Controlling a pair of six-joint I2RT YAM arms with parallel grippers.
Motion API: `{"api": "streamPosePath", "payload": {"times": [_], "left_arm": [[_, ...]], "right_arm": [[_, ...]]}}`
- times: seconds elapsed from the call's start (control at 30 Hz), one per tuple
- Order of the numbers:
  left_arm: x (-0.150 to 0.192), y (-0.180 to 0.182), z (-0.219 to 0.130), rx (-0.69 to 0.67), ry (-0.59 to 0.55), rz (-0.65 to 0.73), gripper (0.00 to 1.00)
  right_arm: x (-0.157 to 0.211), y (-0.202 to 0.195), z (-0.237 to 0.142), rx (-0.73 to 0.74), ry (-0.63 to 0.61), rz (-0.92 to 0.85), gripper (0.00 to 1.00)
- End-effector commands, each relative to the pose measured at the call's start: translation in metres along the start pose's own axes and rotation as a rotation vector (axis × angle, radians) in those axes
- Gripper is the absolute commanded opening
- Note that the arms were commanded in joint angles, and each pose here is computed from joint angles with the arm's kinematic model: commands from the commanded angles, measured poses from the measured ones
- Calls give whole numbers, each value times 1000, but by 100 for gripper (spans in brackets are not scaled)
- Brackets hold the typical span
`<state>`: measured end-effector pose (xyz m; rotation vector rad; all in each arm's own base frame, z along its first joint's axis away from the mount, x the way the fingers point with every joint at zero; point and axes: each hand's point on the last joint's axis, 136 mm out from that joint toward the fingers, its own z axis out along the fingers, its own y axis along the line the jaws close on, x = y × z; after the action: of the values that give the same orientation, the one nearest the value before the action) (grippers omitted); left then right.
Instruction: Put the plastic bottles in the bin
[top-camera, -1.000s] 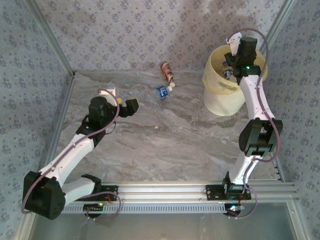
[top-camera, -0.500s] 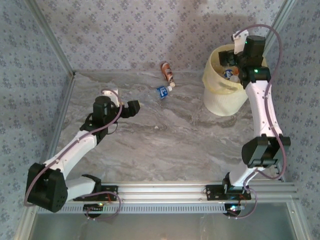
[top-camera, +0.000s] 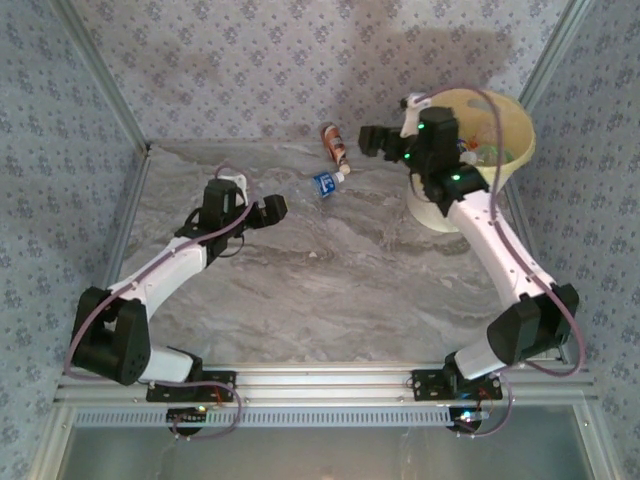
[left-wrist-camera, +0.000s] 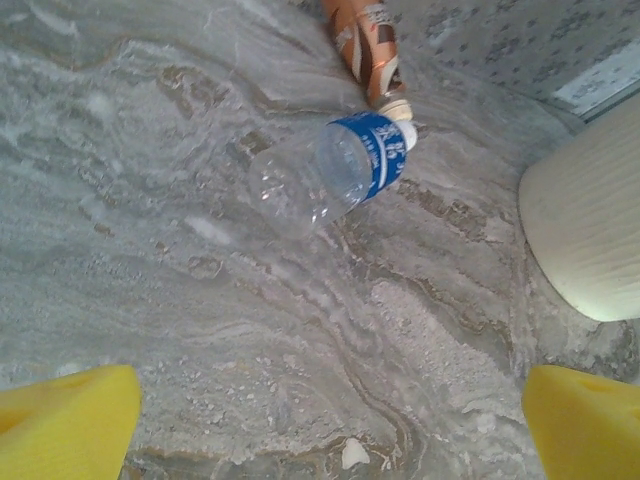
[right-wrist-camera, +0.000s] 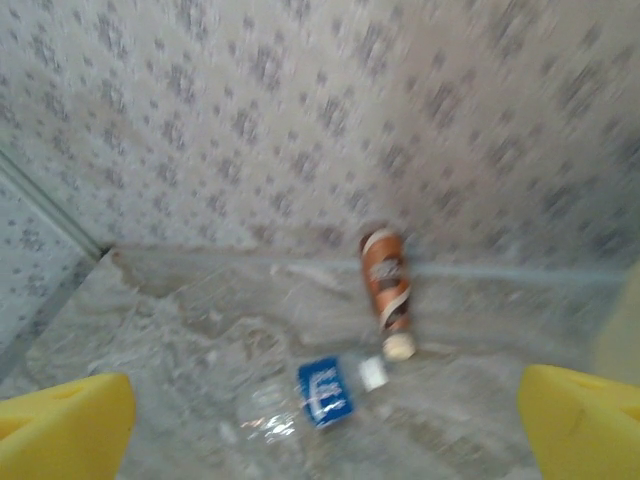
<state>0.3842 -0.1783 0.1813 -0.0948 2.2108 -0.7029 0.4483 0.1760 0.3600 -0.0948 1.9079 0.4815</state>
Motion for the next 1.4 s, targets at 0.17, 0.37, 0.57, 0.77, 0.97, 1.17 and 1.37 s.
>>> {"api": "streamPosePath", "payload": {"times": [0.17, 0.37, 0.57, 0.77, 0.97, 1.17, 1.37], "left_arm": [[-10, 17, 5, -94, -8, -75, 98], [-31, 6, 65, -73, 117, 18, 98], [-59, -6, 145, 81, 149, -64, 98], [-75, -15, 192, 221, 136, -156, 98], [-53, -19, 204, 320, 149, -249, 98], [-40, -36, 203, 437, 180, -247, 98], [-22, -47, 192, 467, 212, -254, 98]], "right_arm": [[84, -14, 93, 144, 88, 426, 100], [130, -28, 140, 213, 116, 613, 100], [165, -39, 153, 266, 124, 770, 100], [181, -46, 154, 287, 154, 792, 100], [197, -56, 159, 288, 178, 857, 100], [222, -50, 175, 251, 266, 885, 100], [234, -47, 181, 233, 307, 902, 100]]}}
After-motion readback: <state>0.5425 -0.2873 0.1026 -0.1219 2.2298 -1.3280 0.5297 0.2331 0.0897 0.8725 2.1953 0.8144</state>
